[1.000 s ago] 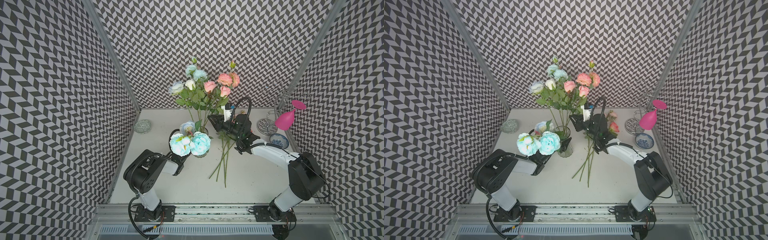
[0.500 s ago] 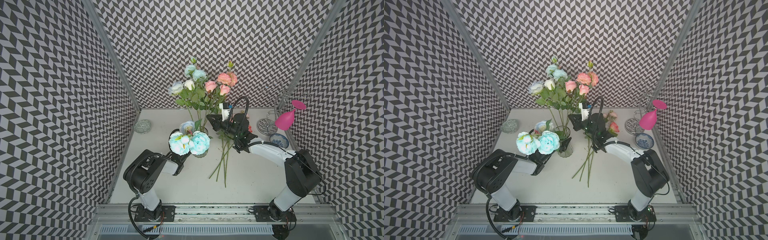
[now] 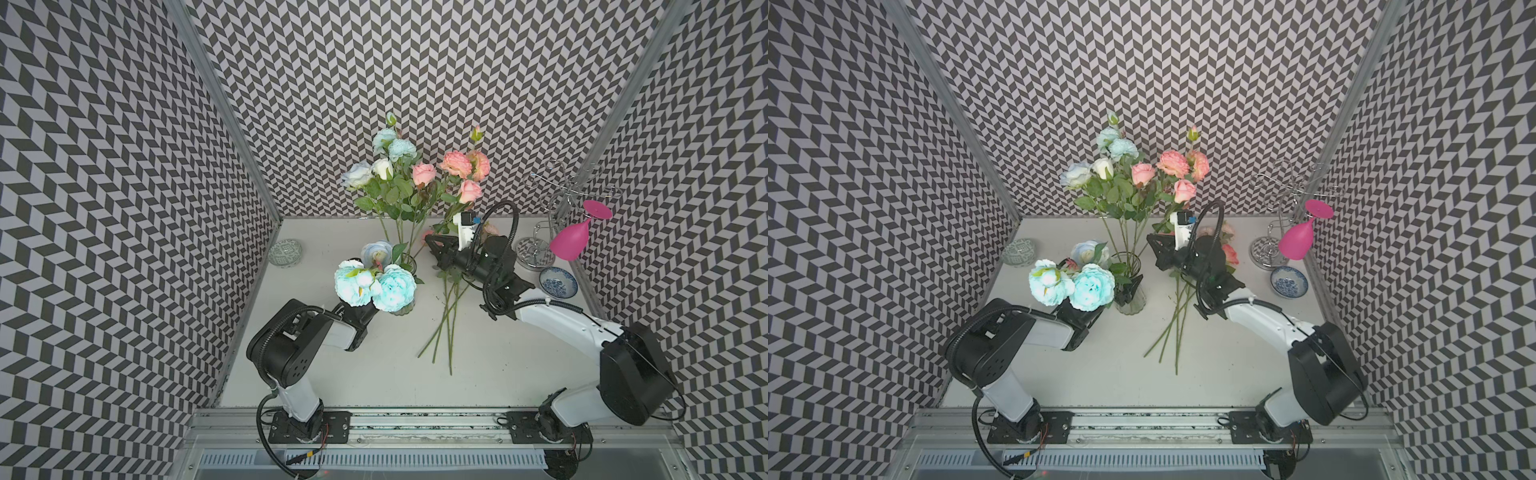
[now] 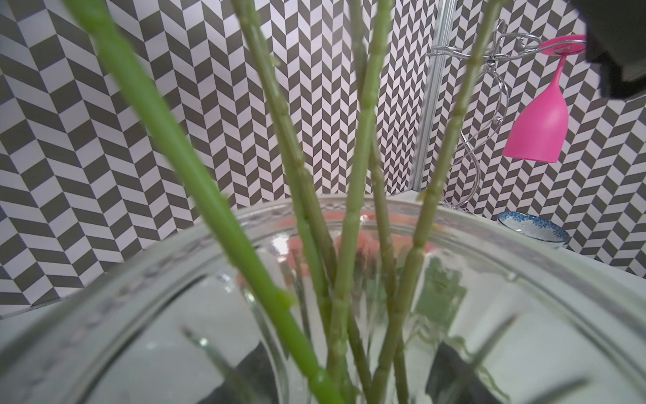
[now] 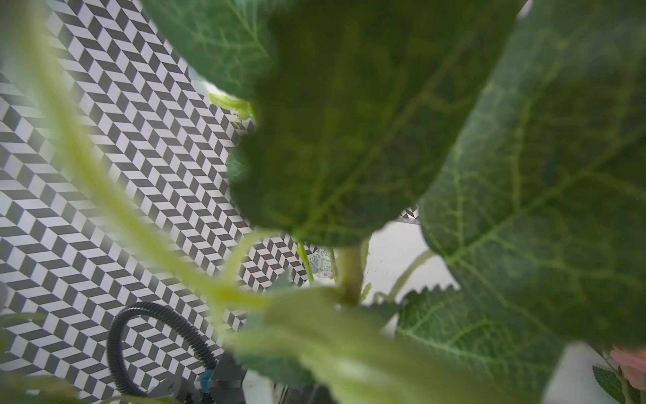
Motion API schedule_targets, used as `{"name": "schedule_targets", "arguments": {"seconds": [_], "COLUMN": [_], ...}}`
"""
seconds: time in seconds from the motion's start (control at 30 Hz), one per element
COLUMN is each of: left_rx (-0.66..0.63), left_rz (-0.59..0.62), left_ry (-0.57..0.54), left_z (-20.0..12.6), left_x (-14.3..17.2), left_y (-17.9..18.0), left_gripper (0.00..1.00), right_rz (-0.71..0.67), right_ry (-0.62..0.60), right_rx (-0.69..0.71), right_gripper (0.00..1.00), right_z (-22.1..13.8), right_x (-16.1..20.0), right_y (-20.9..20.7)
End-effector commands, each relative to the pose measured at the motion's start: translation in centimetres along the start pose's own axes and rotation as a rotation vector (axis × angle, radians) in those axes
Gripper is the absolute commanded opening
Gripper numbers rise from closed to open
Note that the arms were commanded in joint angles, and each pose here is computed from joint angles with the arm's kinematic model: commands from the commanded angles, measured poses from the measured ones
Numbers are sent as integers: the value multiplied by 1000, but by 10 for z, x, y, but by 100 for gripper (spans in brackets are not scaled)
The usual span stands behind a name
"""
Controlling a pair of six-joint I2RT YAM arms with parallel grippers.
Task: Pick out pink flowers from the vase
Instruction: Pick up the flower from the vase, then place the flower at the center of the board.
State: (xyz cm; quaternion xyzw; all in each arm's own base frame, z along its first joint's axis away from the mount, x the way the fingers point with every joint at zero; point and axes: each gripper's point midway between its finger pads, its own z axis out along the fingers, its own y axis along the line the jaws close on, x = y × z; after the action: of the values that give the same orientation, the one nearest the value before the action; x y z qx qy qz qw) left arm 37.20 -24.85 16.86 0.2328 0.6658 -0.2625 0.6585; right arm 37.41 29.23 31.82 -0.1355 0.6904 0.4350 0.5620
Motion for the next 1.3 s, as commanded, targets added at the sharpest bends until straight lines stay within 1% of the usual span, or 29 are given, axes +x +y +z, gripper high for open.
{"name": "schedule_targets", "arguments": {"seconds": [0.0,0.2,0.3,0.37,0.47,0.6,0.67,0.73,0.8,0.87,0.97,1.03,1.13,1.23,1.27], "left_rx": [-27,-29,-26,-32,-34,-32,-30,-28,-28,-27,-27,-27,-25,-26,-26], "left_rz": [-81,-86,-84,-82,-77,-84,-85,-86,-87,-88,-87,-87,-88,-88,-88], "left_ry": [203,200,199,202,202,203,205,207,207,207,206,203,203,204,204], "left_z": [-9,-8,-8,-9,-9,-8,-8,-7,-7,-7,-7,-7,-7,-8,-8], "left_x": [59,58,58,59,59,60,61,61,62,62,61,61,61,60,61], "left_y": [5,6,6,7,7,7,7,7,6,7,6,6,6,6,6], "left_gripper": [0,0,0,0,0,0,0,0,0,0,0,0,0,0,0], "right_rz": [-47,-96,-145,-198,-286,-413,-455,-477,-485,-481,-414,-350,-230,-91,-47], "right_ry": [-86,-184,-204,-223,-286,-391,-437,-457,-447,-415,-336,-262,-119,36,91], "right_rx": [2,4,5,35,147,318,388,457,552,620,655,652,632,571,525], "right_gripper": [8,7,7,7,6,5,5,4,3,2,1,2,1,1,1], "right_z": [-18,-49,-62,-74,-101,-146,-166,-181,-190,-193,-185,-175,-157,-137,-130], "right_x": [-28,-62,-79,-95,-129,-177,-198,-214,-226,-230,-224,-209,-177,-139,-127], "right_y": [11,31,43,49,51,55,56,54,45,32,13,-1,-28,-46,-48]}}
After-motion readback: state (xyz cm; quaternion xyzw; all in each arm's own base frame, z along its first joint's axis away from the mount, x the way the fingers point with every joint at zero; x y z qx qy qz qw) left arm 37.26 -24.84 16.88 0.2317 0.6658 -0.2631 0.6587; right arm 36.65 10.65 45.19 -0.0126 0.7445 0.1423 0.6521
